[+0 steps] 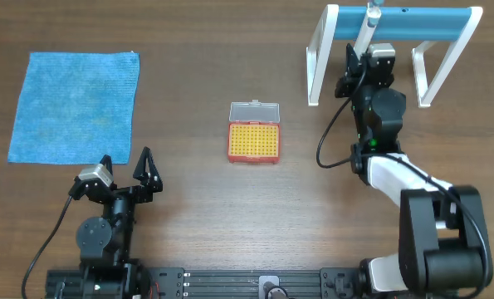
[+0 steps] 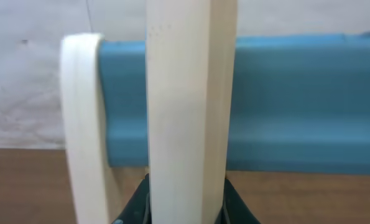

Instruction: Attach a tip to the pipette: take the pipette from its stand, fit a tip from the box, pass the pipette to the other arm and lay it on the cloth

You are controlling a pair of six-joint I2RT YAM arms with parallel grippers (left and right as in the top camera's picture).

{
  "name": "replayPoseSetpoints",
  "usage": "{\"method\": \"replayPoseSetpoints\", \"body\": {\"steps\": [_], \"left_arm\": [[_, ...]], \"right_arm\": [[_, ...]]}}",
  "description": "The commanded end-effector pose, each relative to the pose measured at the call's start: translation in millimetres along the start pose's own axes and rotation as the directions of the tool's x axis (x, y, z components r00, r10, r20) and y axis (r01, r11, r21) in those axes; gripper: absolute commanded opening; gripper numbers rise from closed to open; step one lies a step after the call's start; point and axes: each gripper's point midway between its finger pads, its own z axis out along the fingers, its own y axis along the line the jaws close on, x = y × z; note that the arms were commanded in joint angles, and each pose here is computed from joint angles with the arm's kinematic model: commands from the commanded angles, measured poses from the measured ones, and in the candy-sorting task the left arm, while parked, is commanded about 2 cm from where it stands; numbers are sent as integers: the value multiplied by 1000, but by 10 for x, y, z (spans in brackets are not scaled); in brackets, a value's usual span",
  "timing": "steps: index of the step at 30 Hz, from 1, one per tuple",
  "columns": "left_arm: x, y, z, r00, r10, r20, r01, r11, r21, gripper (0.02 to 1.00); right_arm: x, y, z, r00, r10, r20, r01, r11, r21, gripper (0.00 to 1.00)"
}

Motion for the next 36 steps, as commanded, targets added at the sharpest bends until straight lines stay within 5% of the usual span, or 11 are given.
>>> {"method": "replayPoseSetpoints", "body": {"steps": [1, 5, 6, 12, 17, 20, 25, 28, 36], "left_arm": [[11, 2, -2, 1000, 13, -3, -13, 1000, 2, 998], [11, 2, -2, 1000, 13, -3, -13, 1000, 2, 998], [11, 2, -2, 1000, 13, -3, -13, 1000, 2, 996], [10, 3, -2, 1000, 13, -2, -13, 1000, 2, 998], [11, 2, -2, 1000, 13, -3, -13, 1000, 2, 998], [11, 2, -2, 1000, 13, -3, -13, 1000, 2, 996], [11, 2, -2, 1000, 13, -3, -13, 1000, 2, 996], [11, 2, -2, 1000, 13, -3, -13, 1000, 2, 998], [11, 2, -2, 1000, 13, -3, -13, 1000, 2, 998]], "right_arm": [[-209, 75, -166, 999, 7, 31, -7, 1000, -12, 84], [-245, 723, -391, 999, 54, 11, -49, 961, -271, 82], [-221, 1180, -566, 996, 90, -13, -85, 885, -458, 82], [-139, 2047, -911, 981, 152, 123, -26, 724, -689, 82], [359, 2239, -897, 993, 116, 1, -81, 697, -712, 82], [362, 2371, -932, 996, 78, 41, -23, 680, -732, 84], [565, 2548, -927, 998, 60, 3, -36, 654, -756, 80], [533, 2547, -841, 998, 58, 27, -20, 679, -734, 80], [601, 2561, -831, 999, 20, 48, 22, 681, -732, 80]]}}
